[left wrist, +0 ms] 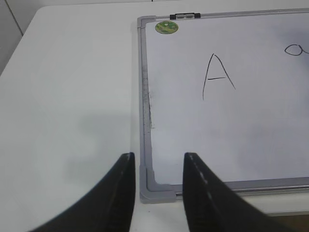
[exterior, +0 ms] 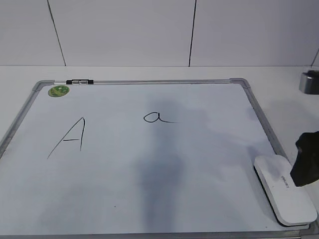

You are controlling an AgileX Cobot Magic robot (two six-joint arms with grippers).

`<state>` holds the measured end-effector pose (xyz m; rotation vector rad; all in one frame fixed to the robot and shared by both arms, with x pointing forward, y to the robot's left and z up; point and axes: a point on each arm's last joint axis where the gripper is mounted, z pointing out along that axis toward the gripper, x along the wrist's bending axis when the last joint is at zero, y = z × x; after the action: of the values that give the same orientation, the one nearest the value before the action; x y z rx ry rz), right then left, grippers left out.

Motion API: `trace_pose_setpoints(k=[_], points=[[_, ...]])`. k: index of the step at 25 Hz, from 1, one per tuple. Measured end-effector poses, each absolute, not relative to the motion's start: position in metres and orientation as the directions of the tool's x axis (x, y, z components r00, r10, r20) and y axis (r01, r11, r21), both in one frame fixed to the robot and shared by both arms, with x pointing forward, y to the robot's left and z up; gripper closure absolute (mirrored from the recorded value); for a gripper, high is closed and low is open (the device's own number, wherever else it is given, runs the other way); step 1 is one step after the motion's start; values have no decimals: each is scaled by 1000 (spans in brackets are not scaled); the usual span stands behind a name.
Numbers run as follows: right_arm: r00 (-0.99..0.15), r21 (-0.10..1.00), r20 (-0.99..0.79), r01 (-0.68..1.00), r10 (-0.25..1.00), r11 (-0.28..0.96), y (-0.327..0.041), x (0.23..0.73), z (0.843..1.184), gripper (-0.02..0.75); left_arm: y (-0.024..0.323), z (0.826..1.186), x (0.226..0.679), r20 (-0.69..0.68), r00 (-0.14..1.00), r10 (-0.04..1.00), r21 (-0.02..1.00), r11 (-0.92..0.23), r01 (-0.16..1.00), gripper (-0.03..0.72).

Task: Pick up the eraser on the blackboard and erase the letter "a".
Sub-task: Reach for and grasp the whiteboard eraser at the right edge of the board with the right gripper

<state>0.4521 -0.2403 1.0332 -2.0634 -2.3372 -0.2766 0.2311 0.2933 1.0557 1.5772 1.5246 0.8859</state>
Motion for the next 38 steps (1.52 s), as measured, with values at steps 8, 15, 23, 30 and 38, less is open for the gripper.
trace_pose_setpoints(k=[8, 15, 23, 30, 38], points=[[-116, 112, 114, 988, 987, 103, -237, 471, 1010, 149, 293, 1056, 231, -23, 48, 999, 880, -2, 474, 452], [-107, 67, 107, 993, 988, 100, -235, 482, 991, 149, 293, 1056, 231, -23, 48, 999, 880, -2, 474, 452], [-105, 72, 106, 993, 989, 97, -234, 487, 984, 149, 293, 1056, 231, -23, 48, 999, 880, -2, 474, 452], [-112, 100, 97, 990, 989, 103, -234, 490, 984, 85, 293, 1056, 231, -23, 48, 999, 880, -2, 474, 452], [-111, 79, 93, 991, 989, 104, -234, 492, 978, 62, 293, 1056, 231, -23, 48, 999, 880, -2, 474, 452]])
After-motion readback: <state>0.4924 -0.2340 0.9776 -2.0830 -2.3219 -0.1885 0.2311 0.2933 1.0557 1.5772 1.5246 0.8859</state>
